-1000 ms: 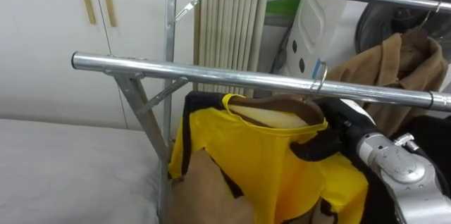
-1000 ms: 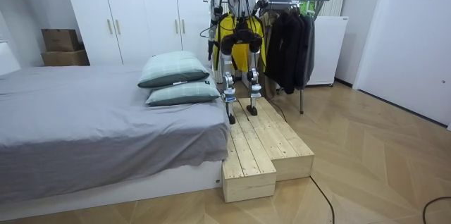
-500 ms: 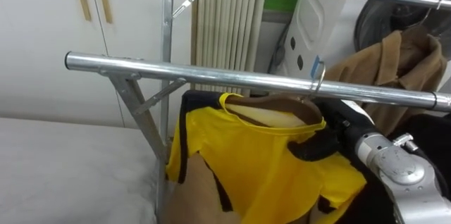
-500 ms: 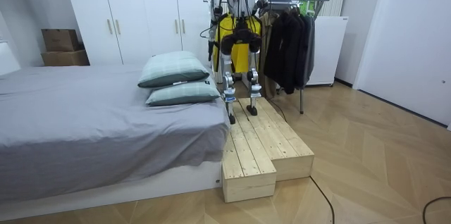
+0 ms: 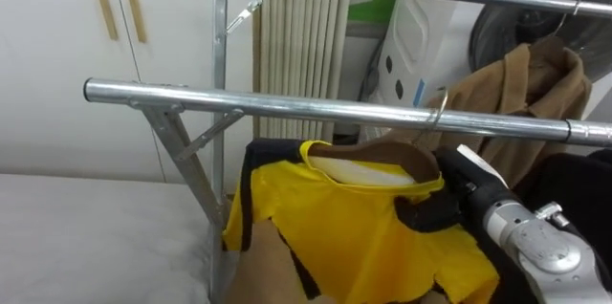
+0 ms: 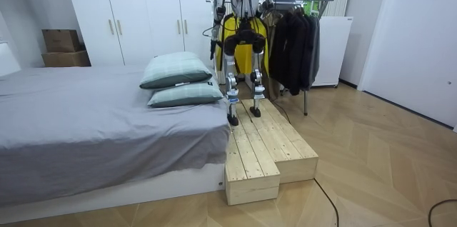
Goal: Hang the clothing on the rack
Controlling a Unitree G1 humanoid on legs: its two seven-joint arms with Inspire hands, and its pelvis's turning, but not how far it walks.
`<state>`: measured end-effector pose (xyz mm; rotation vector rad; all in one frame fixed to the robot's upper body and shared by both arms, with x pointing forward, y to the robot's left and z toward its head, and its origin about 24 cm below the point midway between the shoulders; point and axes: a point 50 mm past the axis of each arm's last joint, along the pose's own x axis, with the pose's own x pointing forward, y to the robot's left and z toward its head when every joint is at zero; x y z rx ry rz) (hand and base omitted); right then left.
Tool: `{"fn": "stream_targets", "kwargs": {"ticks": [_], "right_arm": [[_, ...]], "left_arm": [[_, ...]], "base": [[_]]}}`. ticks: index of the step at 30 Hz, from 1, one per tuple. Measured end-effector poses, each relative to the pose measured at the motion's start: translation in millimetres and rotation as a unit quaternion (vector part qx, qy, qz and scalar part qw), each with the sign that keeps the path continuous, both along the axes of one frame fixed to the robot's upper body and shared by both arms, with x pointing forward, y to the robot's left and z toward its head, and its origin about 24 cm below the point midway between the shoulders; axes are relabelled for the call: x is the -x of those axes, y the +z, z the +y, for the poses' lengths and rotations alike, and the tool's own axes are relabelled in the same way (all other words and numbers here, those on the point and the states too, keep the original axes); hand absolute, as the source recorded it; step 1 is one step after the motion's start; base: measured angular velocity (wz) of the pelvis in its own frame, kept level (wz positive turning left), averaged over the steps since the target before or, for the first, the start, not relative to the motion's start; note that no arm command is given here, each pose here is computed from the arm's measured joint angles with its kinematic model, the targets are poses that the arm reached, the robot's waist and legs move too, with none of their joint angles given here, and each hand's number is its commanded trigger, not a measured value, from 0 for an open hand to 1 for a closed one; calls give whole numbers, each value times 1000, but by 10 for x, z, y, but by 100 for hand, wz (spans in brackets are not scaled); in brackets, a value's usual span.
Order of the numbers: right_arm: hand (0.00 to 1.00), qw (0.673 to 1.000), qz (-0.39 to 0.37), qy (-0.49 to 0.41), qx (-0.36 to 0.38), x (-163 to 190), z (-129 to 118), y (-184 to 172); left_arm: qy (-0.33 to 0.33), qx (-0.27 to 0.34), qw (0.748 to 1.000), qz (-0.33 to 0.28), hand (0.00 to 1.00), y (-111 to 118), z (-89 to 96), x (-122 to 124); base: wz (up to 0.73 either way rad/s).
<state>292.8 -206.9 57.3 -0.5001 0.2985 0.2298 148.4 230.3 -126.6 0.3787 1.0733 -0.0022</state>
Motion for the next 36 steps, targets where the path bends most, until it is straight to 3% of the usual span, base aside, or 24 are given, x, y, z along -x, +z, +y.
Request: {"fn": "stream_targets", "kwargs": {"ticks": [8, 9, 10, 19, 26, 33, 36], "right_arm": [[100, 1000, 9, 3, -3, 39, -4, -51], [34, 1000, 8, 4, -3, 47, -4, -57], [0, 1000, 8, 5, -4, 52, -4, -63], [0, 999, 4, -10, -42, 106, -3, -125], [0, 989, 12, -31, -143, 168, 20, -205], [0, 983, 1, -51, -176, 162, 21, -191], [0, 973, -6, -62, -224, 156, 42, -175]], "left_arm": [[-2, 3, 1000, -4, 0, 0, -19, -8], [-2, 4, 1000, -4, 0, -4, -19, -4], [-2, 4, 1000, -4, 0, -8, -19, 1], [5, 7, 999, 31, 0, -108, 6, 152], [-5, -2, 1000, 26, 0, -114, -44, 139], [0, -14, 1000, 16, 0, -98, -41, 115], [17, -5, 1000, 13, 0, -102, -44, 116]], "base": [[0], [0], [0], [0], [0], [-5], [-7]]}}
